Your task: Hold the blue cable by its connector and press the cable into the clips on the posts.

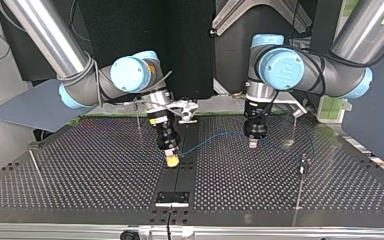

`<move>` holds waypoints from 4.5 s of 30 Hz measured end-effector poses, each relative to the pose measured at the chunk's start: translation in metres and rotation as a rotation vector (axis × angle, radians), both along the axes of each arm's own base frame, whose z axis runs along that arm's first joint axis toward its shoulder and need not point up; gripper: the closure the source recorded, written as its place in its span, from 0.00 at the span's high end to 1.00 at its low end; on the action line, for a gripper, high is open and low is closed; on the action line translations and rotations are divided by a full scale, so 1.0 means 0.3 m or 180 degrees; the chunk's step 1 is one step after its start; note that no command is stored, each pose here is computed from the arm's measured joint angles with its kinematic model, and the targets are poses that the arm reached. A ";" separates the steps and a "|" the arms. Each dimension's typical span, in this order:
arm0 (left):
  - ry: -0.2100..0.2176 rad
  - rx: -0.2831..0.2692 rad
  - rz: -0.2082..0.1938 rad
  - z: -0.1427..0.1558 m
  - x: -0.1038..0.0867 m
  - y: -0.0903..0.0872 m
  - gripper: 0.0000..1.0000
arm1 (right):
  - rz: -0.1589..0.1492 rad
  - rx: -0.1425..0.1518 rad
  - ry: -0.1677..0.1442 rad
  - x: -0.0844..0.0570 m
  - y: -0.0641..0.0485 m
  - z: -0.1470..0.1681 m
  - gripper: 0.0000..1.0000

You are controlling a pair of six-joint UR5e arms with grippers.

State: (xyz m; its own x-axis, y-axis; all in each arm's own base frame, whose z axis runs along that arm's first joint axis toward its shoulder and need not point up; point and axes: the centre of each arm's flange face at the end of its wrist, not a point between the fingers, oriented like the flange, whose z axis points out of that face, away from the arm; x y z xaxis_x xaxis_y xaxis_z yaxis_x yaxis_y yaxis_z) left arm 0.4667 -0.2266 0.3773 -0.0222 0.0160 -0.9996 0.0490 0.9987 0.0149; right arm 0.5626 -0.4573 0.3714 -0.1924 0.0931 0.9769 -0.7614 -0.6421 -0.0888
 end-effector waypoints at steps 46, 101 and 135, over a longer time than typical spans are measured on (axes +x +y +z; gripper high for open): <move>0.0000 0.0000 0.0000 0.000 0.000 0.000 0.00 | -0.0124 0.0017 0.0024 -0.035 -0.042 -0.013 0.00; 0.0000 0.0000 0.0000 0.000 0.000 0.000 0.00 | -0.0129 0.0030 0.0037 -0.036 -0.041 -0.017 0.00; 0.0000 0.0000 0.0000 0.000 0.000 0.000 0.00 | -0.0130 0.0031 0.0037 -0.036 -0.041 -0.017 0.00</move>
